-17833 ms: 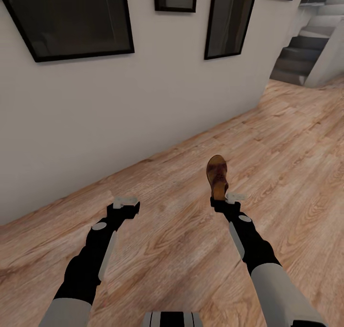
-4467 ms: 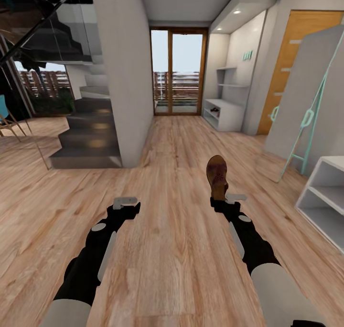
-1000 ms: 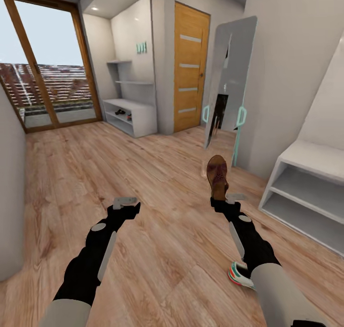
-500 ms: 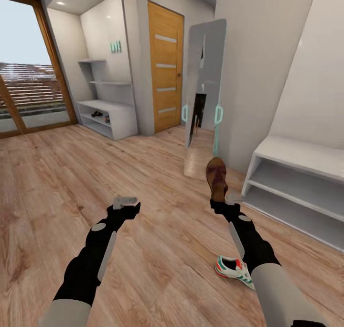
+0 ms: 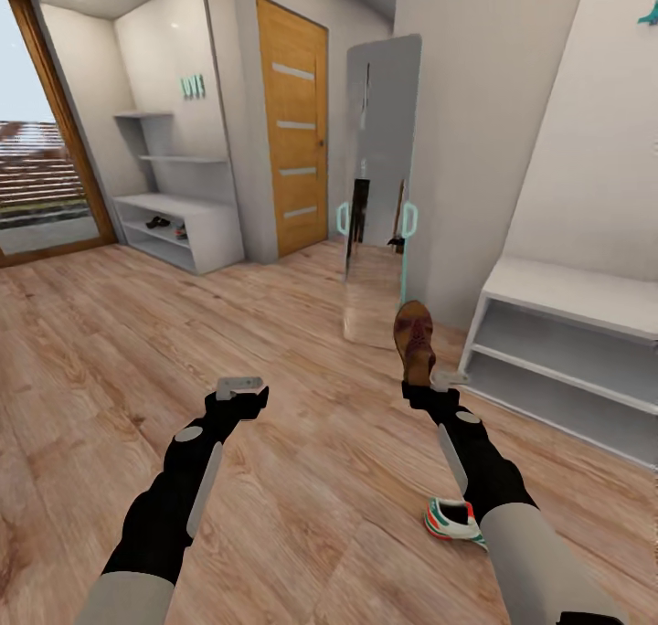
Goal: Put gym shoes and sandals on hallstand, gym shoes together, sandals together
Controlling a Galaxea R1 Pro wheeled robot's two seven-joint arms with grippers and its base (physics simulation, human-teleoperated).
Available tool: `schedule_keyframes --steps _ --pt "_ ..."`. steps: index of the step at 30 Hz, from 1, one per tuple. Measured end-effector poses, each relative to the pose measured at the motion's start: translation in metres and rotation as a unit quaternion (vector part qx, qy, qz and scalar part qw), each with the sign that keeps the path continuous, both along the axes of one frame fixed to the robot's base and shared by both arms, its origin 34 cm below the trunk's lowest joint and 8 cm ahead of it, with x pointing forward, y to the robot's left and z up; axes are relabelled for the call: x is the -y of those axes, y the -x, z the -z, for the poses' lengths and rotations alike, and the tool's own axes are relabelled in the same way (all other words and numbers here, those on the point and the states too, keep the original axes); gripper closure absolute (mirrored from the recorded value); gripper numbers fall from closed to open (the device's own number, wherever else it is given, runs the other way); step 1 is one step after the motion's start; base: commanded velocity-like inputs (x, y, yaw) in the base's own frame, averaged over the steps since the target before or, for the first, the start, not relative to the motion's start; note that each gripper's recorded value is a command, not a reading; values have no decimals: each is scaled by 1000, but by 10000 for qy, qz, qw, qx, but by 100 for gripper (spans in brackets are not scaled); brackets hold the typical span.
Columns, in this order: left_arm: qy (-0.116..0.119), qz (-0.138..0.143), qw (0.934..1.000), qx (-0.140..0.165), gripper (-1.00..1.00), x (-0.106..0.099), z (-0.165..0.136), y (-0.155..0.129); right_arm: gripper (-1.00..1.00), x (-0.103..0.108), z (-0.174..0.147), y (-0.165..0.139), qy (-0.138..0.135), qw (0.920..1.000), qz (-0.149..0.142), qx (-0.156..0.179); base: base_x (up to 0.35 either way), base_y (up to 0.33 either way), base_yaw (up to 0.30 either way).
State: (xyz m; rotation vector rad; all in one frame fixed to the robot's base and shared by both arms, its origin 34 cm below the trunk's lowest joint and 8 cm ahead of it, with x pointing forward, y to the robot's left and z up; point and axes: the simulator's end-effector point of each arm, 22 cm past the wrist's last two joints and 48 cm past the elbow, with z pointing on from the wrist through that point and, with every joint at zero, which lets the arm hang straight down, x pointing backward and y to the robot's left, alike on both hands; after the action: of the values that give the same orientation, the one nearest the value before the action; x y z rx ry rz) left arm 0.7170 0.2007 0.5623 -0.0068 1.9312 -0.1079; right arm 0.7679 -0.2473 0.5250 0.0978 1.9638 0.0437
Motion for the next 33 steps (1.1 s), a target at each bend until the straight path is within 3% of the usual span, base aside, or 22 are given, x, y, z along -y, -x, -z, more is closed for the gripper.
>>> schedule_keyframes --steps 25,33 --pt "0 2 10000 -2 -100 0 0 0 100 0 0 0 0 10000 1 -3 15 11 -284" --pt "0 0 10000 -2 -100 0 0 0 100 0 0 0 0 10000 0 0 153 226 -286"
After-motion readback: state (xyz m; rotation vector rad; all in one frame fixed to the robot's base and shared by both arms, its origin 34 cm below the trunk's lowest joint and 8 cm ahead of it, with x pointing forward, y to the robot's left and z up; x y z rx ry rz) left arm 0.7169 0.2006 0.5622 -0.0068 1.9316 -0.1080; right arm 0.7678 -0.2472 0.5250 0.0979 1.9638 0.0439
